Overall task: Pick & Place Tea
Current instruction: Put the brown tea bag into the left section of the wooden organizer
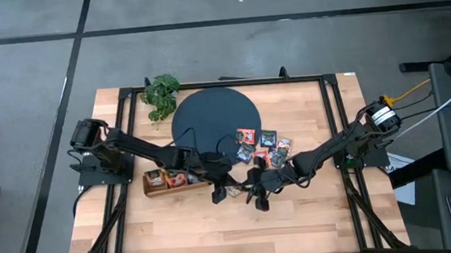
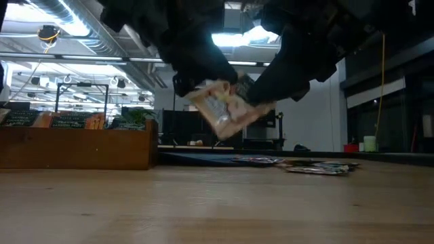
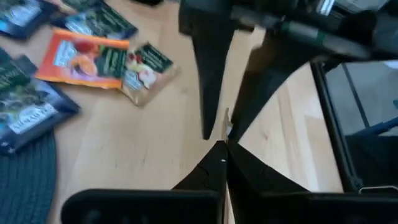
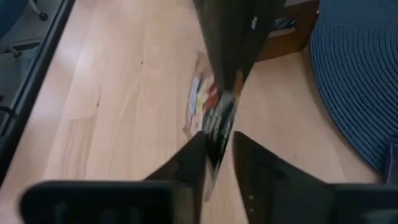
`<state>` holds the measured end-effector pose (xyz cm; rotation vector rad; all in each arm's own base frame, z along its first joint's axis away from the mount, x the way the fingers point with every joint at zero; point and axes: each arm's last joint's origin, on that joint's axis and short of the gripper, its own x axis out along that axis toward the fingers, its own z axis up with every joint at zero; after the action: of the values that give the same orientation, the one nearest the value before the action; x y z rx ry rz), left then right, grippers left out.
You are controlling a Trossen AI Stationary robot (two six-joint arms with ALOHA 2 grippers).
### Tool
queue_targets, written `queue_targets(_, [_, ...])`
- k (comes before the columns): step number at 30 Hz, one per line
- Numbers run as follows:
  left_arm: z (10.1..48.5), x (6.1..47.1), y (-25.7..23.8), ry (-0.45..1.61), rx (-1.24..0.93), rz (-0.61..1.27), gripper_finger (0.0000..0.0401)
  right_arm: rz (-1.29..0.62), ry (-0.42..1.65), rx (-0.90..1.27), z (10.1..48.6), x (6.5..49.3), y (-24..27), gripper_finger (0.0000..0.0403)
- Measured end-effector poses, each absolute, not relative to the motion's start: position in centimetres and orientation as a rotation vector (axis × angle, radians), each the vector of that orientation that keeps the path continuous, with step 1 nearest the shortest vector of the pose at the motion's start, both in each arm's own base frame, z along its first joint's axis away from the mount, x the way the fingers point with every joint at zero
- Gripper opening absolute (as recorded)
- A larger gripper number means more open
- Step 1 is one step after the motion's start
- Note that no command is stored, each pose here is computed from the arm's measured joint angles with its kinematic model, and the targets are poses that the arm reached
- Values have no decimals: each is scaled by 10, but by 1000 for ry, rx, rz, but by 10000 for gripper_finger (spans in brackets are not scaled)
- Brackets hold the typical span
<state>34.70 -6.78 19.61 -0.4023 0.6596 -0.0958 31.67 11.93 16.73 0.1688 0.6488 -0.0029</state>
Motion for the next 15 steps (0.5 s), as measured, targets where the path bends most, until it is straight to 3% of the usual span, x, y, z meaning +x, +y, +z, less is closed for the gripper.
queue_targets(8, [212,309,-75,569,-373,58,2,-8,657,173,165,315,118,199])
queue_targets(15, [221,274,-84,289,-374,107,2,-54,557,174,172,320,118,244])
